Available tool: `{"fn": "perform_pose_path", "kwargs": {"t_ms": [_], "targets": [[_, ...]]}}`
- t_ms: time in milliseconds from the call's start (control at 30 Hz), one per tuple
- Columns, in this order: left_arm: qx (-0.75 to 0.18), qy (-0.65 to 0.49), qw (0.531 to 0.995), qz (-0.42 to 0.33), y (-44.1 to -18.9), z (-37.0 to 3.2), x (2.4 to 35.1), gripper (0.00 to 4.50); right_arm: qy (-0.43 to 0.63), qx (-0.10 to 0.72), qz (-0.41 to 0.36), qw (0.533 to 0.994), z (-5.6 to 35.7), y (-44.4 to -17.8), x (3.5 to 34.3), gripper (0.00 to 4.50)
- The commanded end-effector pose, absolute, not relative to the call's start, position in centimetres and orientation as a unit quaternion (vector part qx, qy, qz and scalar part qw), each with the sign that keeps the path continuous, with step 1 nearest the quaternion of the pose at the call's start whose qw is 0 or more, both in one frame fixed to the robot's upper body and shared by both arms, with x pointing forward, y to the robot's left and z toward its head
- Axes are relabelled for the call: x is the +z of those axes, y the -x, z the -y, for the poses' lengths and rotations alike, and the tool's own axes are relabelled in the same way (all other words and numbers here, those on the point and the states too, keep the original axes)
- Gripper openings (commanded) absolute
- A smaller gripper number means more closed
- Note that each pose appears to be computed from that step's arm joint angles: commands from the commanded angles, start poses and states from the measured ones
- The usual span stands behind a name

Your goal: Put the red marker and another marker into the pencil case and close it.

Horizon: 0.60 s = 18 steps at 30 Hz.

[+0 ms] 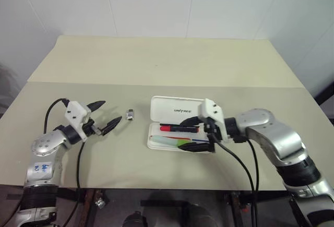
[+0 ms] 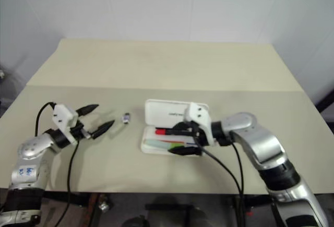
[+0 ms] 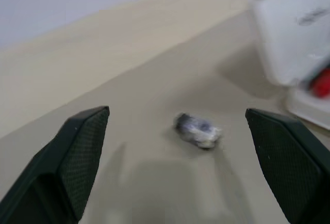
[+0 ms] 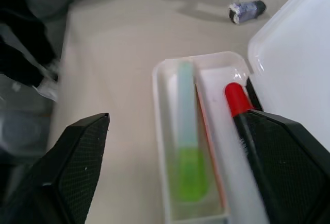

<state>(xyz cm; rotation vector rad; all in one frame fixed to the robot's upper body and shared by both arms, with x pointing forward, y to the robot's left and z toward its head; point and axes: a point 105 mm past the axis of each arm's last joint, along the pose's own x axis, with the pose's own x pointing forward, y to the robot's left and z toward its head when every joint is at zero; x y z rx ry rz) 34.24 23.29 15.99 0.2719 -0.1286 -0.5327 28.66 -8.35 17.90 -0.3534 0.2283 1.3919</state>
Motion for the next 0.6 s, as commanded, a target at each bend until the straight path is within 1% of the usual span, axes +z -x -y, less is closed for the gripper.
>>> {"fn": "perform_pose_path", "kwargs": {"t_ms": [33, 233, 367, 500, 600], "targets": [[-0.227, -0.129, 0.963, 0.068, -35.2, -22.1, 16.7, 4.5, 0.164, 0.638, -0.061, 0.75, 9.1, -28.2, 19.7, 4.45], [-0.209, -0.095, 0.972, 0.04, -36.9, -19.4, 15.5, 4.5, 0.164, 0.617, -0.045, 0.768, 9.2, -29.2, 19.7, 4.45], [-0.202, -0.064, 0.977, 0.032, -37.7, -17.9, 15.5, 4.5, 0.164, 0.61, -0.044, 0.774, 9.3, -29.3, 19.7, 4.45], [-0.185, -0.037, 0.982, 0.007, -38.3, -16.9, 15.1, 4.5, 0.167, 0.603, -0.045, 0.779, 9.5, -29.4, 19.6, 4.45], [-0.157, -0.016, 0.987, -0.032, -38.4, -16.7, 13.9, 4.5, 0.17, 0.596, -0.045, 0.784, 9.7, -29.5, 19.6, 4.45]]}}
